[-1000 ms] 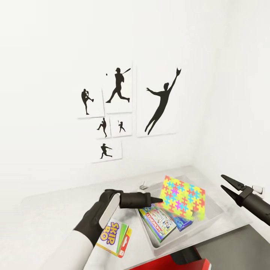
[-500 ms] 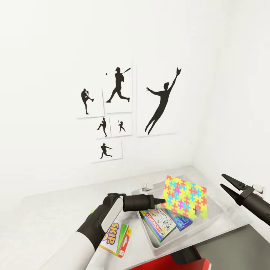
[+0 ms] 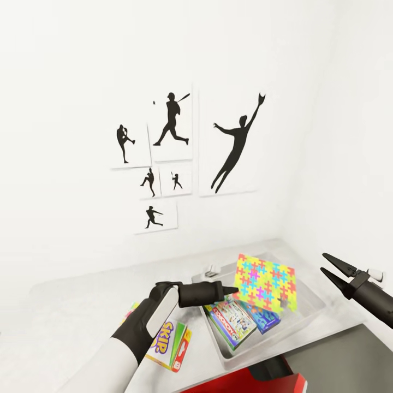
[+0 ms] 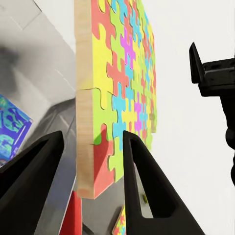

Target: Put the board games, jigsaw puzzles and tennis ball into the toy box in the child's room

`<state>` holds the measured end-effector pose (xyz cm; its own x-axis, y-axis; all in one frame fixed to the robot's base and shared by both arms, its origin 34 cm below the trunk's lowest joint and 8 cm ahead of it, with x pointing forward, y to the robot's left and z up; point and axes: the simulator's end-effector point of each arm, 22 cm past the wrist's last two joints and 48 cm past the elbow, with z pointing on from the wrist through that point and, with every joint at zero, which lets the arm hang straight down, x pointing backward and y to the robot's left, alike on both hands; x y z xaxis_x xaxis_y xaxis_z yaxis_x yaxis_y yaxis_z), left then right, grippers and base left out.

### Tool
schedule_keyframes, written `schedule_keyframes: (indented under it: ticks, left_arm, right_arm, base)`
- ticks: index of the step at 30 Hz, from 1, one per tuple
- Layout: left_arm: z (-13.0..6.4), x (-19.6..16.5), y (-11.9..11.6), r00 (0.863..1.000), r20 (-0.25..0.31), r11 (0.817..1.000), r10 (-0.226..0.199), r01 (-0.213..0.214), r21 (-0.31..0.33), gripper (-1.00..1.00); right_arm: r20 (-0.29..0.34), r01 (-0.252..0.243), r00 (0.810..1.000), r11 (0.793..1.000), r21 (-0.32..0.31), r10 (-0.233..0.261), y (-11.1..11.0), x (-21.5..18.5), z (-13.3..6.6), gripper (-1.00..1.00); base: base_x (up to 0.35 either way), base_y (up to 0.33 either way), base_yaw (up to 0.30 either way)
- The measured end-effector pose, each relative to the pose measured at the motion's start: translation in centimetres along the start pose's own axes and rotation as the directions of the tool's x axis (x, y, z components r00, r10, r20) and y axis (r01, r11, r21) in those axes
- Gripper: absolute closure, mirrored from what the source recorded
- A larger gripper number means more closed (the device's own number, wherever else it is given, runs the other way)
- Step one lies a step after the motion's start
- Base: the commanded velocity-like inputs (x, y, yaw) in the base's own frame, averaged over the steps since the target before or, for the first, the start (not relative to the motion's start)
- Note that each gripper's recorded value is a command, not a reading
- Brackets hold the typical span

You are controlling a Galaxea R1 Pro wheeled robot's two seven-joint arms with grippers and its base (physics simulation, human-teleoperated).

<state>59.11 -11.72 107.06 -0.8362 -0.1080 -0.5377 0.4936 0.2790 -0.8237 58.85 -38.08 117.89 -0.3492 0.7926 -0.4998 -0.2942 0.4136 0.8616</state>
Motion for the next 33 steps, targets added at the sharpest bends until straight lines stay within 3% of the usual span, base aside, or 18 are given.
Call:
schedule_keyframes:
  ticks: [8, 12, 25, 33]
  left_arm:
    - [-0.4, -1.3, 2.9, 0.992, 0.070, 0.989, -0.108, 0.114, -0.093, 1.00]
    - [-0.4, -1.3, 3.9, 0.987, 0.083, 0.981, -0.141, 0.151, -0.121, 1.00]
    - [-0.3, -0.4, 5.4, 0.982, 0.069, 0.971, -0.175, 0.184, -0.154, 1.00]
    - [-0.1, 0.4, 6.0, 0.974, 0.054, 0.962, -0.219, 0.225, -0.152, 1.00]
  right_arm:
    - [-0.004, -0.005, 1.000, 1.000, 0.009, 0.005, -0.5, 0.2, 0.1, -1.00]
    - [-0.006, -0.007, 1.000, 1.000, 0.014, 0.007, -0.8, 0.3, 0.2, -1.00]
    - [-0.012, -0.015, 1.000, 0.999, 0.030, 0.016, -1.7, 0.7, 0.4, -1.00]
    - [-0.016, -0.020, 1.000, 0.999, 0.039, 0.021, -2.3, 0.9, 0.5, -1.00]
  base:
    - [0.000, 0.000, 0.000]
    - [0.000, 0.000, 0.000]
    - [0.000, 0.000, 0.000]
    - [0.000, 0.000, 0.000]
